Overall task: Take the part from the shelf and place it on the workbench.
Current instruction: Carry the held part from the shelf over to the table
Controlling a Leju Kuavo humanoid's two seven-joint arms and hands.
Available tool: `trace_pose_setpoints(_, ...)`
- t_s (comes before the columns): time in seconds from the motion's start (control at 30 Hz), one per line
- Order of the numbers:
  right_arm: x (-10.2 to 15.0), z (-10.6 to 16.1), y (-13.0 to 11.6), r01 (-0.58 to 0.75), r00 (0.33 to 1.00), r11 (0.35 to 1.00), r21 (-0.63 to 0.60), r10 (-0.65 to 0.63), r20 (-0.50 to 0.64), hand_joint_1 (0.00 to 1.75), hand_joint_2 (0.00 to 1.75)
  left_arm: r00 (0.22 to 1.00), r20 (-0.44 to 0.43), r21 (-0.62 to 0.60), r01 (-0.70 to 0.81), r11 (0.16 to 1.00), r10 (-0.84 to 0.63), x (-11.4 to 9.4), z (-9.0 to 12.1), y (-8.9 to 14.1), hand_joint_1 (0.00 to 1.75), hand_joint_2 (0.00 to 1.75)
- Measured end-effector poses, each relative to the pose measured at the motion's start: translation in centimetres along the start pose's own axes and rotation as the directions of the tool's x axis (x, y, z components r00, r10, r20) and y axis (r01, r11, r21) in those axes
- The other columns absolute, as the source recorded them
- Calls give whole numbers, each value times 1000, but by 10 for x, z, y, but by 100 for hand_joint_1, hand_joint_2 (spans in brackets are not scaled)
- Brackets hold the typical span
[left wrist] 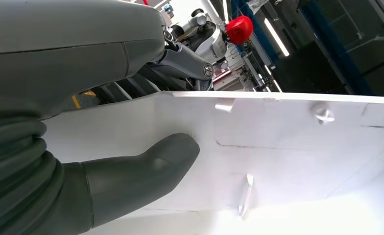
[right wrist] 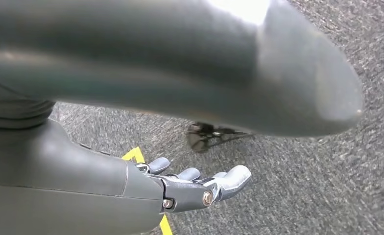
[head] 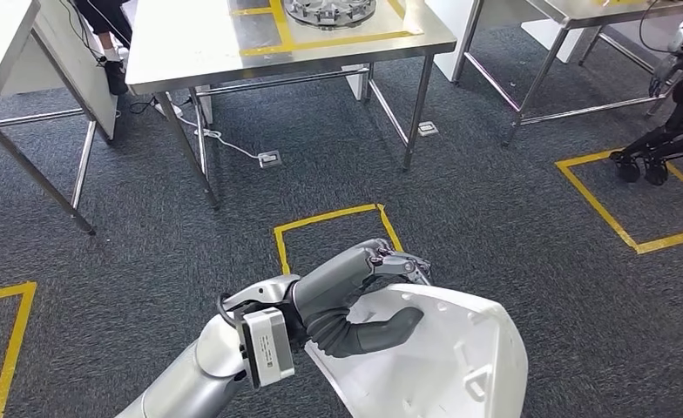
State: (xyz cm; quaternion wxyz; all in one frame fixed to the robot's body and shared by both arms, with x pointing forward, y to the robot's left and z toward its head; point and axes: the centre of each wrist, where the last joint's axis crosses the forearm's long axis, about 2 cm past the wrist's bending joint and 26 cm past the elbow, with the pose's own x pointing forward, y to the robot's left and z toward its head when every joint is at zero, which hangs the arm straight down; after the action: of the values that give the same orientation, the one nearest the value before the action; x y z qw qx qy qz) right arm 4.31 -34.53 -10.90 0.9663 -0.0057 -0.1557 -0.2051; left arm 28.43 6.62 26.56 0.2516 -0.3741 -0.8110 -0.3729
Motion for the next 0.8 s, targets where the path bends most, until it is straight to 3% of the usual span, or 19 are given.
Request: trace_pose_setpoints(0.8,0,-1,5,-76,992,997,11,76,-103,0,0,1000,-10,-3,7,1000,-7,2,-1,-1,175,175)
